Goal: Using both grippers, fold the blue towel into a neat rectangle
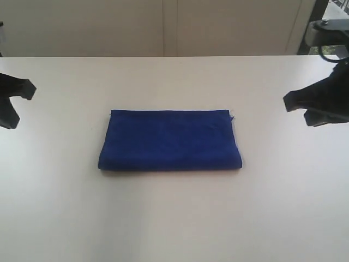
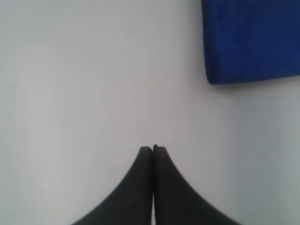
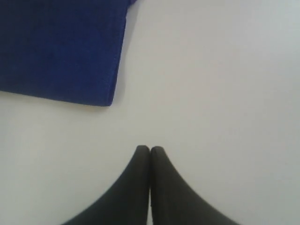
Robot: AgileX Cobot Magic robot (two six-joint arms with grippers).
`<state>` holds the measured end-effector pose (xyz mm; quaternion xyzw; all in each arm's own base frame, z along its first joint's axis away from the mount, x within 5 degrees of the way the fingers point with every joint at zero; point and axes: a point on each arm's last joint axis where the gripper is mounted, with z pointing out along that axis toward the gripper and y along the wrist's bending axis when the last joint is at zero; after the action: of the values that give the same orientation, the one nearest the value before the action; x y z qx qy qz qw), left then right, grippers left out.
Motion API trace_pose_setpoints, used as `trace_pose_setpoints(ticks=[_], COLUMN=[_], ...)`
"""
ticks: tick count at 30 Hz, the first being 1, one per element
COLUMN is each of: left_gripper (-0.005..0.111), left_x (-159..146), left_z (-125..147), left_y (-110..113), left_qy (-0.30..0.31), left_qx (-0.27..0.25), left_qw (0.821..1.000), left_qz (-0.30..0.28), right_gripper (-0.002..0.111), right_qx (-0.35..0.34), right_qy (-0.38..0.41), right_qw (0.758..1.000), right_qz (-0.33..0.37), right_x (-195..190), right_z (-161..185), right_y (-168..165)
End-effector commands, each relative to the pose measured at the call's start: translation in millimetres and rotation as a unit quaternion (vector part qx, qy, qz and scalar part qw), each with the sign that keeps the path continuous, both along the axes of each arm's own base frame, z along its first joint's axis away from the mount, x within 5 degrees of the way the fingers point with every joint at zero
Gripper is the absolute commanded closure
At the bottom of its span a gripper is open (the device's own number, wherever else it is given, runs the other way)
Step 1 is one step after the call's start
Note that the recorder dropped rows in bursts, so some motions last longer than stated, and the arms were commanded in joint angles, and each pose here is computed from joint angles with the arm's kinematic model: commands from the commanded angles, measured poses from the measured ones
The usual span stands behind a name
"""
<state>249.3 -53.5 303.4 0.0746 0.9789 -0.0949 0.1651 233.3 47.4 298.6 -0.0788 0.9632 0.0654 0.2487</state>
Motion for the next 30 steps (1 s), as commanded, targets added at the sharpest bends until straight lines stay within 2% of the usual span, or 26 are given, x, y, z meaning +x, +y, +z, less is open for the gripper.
trace_pose_setpoints(ticks=[1, 10, 14, 18, 30], left_gripper=[0.107, 0.107, 0.107, 0.107, 0.107], left_x=[-46, -121, -136, -140, -141], left_z=[9, 9, 2, 1, 1], left_y=[6, 19, 24, 26, 27], left_qy=[-0.061, -0.193, -0.264, -0.311, -0.312], left_qx=[-0.022, -0.038, -0.042, -0.04, -0.038], left_qw=[0.998, 0.98, 0.963, 0.949, 0.949], left_qz=[0.007, 0.013, 0.024, 0.03, 0.029], right_gripper=[0.108, 0.108, 0.108, 0.108, 0.108], right_qx=[0.007, 0.039, 0.034, 0.019, 0.026], right_qy=[-0.073, -0.274, -0.34, -0.41, -0.413], right_qw=[0.997, 0.961, 0.94, 0.912, 0.91], right_qz=[-0.006, -0.009, -0.007, -0.014, -0.018], right_x=[-46, -147, -179, -186, -196], right_z=[22, 52, 49, 39, 31], right_y=[-11, -27, -34, -39, -40])
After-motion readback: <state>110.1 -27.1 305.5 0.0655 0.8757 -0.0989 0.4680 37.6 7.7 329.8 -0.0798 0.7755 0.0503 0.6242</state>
